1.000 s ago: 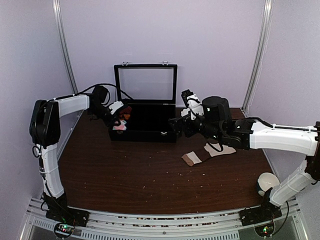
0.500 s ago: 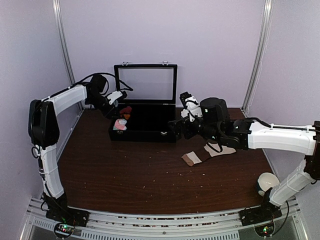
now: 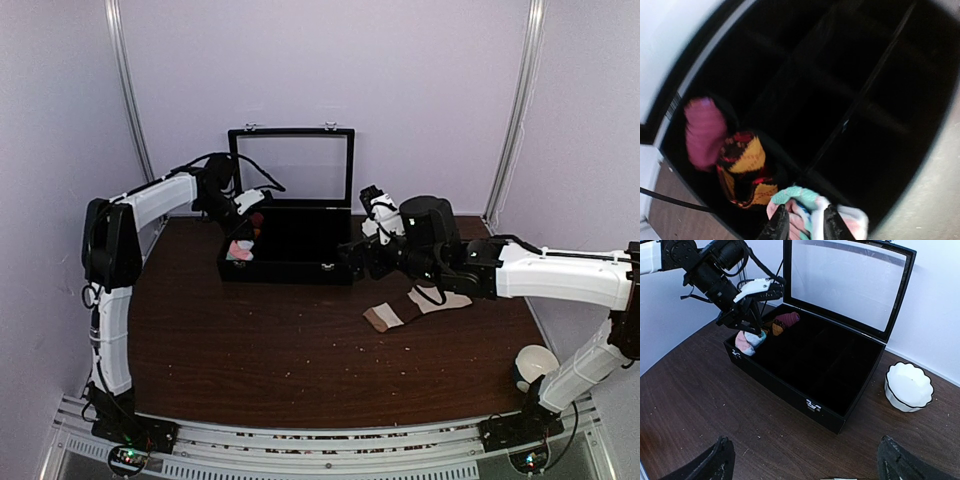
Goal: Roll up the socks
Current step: Move the sock to the center of the board.
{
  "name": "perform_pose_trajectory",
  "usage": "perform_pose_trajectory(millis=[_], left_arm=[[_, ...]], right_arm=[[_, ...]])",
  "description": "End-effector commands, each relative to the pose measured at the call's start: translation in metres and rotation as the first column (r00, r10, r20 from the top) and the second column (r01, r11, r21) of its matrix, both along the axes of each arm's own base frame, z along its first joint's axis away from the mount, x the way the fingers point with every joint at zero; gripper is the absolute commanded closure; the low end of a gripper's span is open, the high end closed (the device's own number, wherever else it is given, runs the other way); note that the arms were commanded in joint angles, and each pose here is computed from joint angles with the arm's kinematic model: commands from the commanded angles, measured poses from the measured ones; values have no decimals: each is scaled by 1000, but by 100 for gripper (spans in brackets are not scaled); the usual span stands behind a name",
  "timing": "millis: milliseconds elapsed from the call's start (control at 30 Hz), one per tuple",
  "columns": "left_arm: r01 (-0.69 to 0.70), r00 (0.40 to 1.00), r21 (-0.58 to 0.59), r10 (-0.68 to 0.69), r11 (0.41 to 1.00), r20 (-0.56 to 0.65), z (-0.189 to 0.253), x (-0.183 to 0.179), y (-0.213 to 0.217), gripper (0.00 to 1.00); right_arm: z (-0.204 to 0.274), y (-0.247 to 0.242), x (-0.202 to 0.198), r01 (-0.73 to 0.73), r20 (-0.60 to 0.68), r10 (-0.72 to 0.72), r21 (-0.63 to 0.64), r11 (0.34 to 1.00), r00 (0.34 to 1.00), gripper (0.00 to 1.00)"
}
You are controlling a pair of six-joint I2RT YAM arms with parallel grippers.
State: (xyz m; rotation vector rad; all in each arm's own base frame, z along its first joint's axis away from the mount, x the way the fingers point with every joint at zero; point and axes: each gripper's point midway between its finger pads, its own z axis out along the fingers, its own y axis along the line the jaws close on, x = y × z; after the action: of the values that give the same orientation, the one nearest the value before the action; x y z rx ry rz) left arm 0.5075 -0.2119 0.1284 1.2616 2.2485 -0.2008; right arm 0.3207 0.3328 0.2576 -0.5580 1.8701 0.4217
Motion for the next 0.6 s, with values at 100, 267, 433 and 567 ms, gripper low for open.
perform_pose_trajectory(millis=[100,267,433,567], left_arm=[[-107,994,190,106,976,11,-32,4,42,75],[-138,990,261,133,955,35,-35,-1,61,76],[-130,991,214,120,968,61,-11,-6,57,71],[-131,988,135,119,982,95,32,-12,43,50]], right_arm=[[14,-19,8,79,26,-79,12,997,997,0],[12,-55,26,294,6,-294,23,956,956,0],[-5,-92,40,446,-30,-449,-79,892,893,0],[-31,-122,42,527,-27,-546,-222,820,838,0]])
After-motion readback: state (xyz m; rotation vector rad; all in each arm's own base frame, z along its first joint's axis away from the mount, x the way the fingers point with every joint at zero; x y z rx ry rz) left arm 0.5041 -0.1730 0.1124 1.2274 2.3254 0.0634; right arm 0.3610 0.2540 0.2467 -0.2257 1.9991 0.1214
